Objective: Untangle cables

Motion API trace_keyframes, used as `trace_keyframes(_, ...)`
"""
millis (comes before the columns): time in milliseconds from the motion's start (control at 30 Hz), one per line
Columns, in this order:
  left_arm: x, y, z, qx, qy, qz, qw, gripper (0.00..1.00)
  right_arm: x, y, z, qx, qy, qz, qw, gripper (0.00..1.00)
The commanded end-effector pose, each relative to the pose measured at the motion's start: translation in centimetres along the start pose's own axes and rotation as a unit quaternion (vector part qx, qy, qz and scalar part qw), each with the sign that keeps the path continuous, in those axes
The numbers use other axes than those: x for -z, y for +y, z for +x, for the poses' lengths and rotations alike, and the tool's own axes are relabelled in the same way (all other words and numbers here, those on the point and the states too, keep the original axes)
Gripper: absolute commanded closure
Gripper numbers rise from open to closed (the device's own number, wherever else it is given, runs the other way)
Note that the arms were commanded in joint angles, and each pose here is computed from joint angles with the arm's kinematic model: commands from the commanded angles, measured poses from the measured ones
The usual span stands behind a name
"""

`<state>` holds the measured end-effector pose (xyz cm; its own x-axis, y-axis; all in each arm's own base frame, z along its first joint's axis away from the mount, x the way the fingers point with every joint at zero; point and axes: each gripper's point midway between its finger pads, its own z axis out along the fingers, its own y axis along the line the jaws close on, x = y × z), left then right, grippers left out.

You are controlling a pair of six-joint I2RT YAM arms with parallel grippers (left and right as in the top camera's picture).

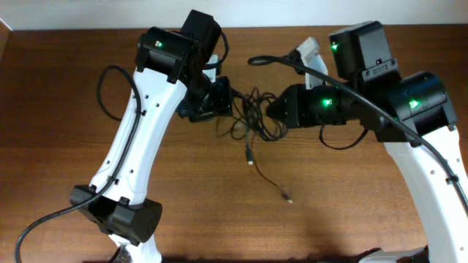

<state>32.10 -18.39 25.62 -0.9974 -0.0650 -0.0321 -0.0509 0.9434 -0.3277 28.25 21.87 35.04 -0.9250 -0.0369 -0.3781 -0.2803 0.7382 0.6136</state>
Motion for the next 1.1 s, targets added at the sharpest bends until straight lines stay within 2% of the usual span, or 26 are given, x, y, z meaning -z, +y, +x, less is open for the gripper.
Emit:
trace_keyframes(0,2.6,-3.3,1.6,-0.085,0.031,0.155,0.984,0.54,-0.6,-4.3,-0.5,-0.062,-0.011,0.108,0.992,0.96)
trace_keyframes(100,4.8,-4.8,1.6,-0.13,0.03,0.259,0.957,0.53,-1.4,-4.1,-0.4,-0.071,0.006,0.095,0.993,0.96)
trace_keyframes(167,5.2,-5.4,1.9,-0.138,0.033,0.281,0.949,0.48,-2.3,-2.3,-0.4,-0.077,0.024,0.04,0.996,0.96)
trace_keyframes(200,5.1,-5.7,2.1,-0.143,0.035,0.279,0.949,0.36,-2.5,-1.4,-0.5,-0.074,0.029,0.012,0.997,0.96)
trace_keyframes(233,4.9,-5.9,2.3,-0.148,0.036,0.275,0.949,0.18,-2.5,-0.4,-0.7,-0.068,0.032,-0.014,0.997,0.96)
trace_keyframes(267,4.6,-6.0,2.4,-0.154,0.036,0.267,0.951,0.08,-2.5,0.5,-0.7,-0.062,0.034,-0.036,0.997,0.96)
trace_keyframes(333,4.1,-6.5,2.4,-0.162,0.031,0.256,0.952,0.15,-2.7,2.1,-0.3,-0.057,0.045,-0.067,0.995,0.96)
trace_keyframes(500,2.2,-5.2,1.3,-0.104,0.008,0.153,0.983,0.49,-2.9,3.1,0.0,-0.052,0.052,-0.081,0.994,0.96)
trace_keyframes(567,1.7,-4.6,1.0,-0.108,-0.002,0.122,0.987,0.54,-2.6,4.6,-0.1,-0.043,0.057,-0.122,0.99,0.96)
trace_keyframes(667,1.7,-4.5,1.1,-0.106,0.0,0.121,0.987,0.54,-2.1,6.3,-0.7,-0.023,0.053,-0.168,0.984,0.96)
trace_keyframes(733,1.5,-3.9,0.8,-0.104,-0.009,0.101,0.989,0.68,-2.1,6.3,-0.7,-0.023,0.053,-0.167,0.984,0.96)
trace_keyframes(833,1.2,-1.0,-0.3,-0.047,-0.033,0.019,0.998,0.78,-2.1,6.1,-0.7,-0.023,0.051,-0.164,0.985,0.96)
trace_keyframes(933,1.3,0.9,-0.2,-0.029,-0.036,-0.033,0.998,0.82,-2.7,3.2,-1.4,-0.043,0.027,-0.091,0.995,0.96)
trace_keyframes(967,1.3,1.3,-0.2,-0.028,-0.038,-0.044,0.998,0.88,-2.7,1.4,-1.6,-0.057,0.016,-0.05,0.997,0.96)
trace_keyframes(1067,1.4,1.9,-0.5,-0.003,-0.049,-0.061,0.997,0.88,-2.1,-3.8,-1.6,-0.095,-0.002,0.07,0.993,0.96)
